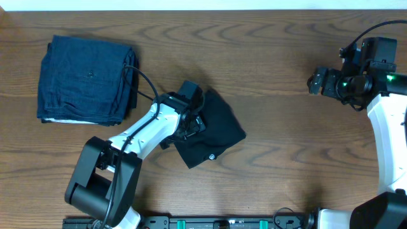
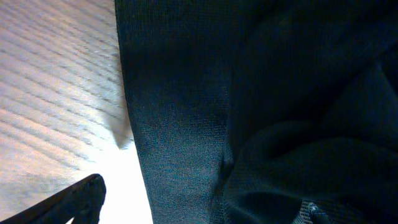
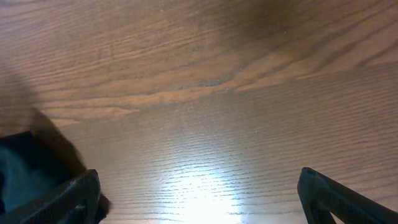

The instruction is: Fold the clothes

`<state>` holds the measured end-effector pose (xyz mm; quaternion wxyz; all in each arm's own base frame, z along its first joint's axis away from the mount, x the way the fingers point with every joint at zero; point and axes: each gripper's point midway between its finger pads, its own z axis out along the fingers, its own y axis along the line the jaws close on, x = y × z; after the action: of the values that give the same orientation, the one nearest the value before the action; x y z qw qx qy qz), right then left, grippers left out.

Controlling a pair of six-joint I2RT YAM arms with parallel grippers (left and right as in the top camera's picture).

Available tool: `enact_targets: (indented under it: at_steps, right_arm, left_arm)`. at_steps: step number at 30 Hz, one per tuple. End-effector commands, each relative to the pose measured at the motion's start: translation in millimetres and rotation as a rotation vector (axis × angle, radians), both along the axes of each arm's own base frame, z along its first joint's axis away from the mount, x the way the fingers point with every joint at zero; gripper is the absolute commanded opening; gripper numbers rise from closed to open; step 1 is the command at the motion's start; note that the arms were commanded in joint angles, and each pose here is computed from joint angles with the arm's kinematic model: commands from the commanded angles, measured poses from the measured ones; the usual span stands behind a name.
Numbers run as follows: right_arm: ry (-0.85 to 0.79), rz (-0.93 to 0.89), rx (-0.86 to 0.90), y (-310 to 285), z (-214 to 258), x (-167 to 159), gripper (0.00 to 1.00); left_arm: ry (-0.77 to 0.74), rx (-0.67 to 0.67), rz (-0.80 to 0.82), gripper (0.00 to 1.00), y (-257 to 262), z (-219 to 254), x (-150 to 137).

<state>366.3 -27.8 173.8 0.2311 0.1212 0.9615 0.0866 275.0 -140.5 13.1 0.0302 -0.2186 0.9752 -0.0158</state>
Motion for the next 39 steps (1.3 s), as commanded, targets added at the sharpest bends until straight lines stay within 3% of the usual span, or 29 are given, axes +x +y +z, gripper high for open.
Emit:
enact_targets:
  at_steps: [1,7,18,28,39]
  right_arm:
    - [0.002,-0.008,-0.004,-3,0,-1,0.99]
    - [0.002,-0.008,-0.004,-3,0,-1,0.99]
    - [0.002,-0.008,-0.004,-3,0,-1,0.99]
    - [0.002,-0.008,-0.004,-3,0,-1,0.99]
    - [0.002,-0.008,-0.004,-3,0,-1,0.99]
  left_arm:
    - [0.061,0.008,0.0,0.98,0,-19,-11]
    - [0.03,-0.006,-0.051,0.98,-1,-10,-8]
    - [-0.15,-0.097,-0.056,0.98,-5,60,-2]
    - [-0.118,-0.09,-0.108,0.98,-23,35,-14]
    - [-0.051,0.001,-0.032,0.98,-15,-8,-12]
